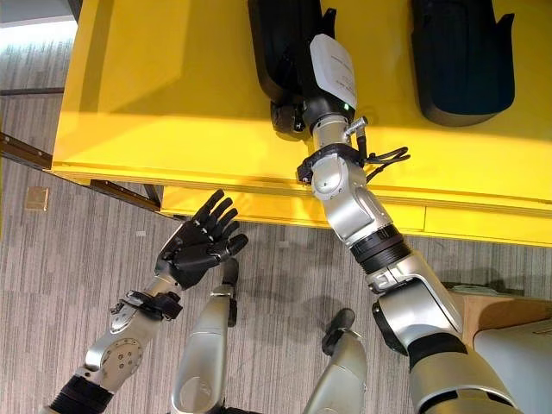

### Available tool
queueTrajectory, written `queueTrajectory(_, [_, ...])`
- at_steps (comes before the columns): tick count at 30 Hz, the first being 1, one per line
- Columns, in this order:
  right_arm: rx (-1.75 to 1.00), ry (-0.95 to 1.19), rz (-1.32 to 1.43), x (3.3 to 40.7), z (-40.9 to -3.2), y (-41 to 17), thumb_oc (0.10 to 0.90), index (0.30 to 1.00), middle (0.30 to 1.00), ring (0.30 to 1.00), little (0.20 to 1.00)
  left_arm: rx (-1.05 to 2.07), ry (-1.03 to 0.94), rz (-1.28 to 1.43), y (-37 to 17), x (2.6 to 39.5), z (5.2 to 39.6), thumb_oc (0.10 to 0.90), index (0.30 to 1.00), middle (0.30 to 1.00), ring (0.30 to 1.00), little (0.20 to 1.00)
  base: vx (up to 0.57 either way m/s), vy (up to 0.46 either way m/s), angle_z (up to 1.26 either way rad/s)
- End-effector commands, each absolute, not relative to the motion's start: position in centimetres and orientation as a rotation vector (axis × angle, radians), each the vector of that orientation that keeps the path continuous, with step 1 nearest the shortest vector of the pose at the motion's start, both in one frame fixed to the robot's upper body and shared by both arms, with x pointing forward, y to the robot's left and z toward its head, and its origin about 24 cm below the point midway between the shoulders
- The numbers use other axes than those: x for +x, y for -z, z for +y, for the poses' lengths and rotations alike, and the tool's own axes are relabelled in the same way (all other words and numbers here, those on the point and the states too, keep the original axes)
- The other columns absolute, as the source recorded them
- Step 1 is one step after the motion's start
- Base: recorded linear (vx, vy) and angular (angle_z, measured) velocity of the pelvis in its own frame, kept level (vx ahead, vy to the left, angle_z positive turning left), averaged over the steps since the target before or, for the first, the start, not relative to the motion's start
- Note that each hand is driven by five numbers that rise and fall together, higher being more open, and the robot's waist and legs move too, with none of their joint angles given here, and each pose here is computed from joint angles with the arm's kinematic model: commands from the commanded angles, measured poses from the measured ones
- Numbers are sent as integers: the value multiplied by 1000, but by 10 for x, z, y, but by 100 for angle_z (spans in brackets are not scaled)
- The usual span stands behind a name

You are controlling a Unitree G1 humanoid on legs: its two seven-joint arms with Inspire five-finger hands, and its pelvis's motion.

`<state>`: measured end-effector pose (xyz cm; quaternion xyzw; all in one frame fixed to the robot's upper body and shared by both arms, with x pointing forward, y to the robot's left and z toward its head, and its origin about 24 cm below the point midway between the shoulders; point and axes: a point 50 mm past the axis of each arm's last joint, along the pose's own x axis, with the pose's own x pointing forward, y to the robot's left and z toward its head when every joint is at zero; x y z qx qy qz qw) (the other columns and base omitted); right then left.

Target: Move parts from the plastic box to the shelf.

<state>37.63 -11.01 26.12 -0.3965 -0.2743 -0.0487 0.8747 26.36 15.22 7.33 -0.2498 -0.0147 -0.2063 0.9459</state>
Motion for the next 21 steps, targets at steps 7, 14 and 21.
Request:
queueTrajectory(7, [-792,-78,-587,364,-86,-256,900,1000,1000,1000,1000,-545,584,-245,-116,253,133,900,1000,1000,1000,1000,7,6,-4])
queueTrajectory(14, [-772,-108,-685,344,-80,-261,900,1000,1000,1000,1000,-535,573,-246,-114,249,134,900,1000,1000,1000,1000,0,0,0])
queueTrajectory(21, [-869,142,-803,342,-92,-275,900,1000,1000,1000,1000,-552,568,-257,-115,250,131,900,1000,1000,1000,1000,-5,10,0])
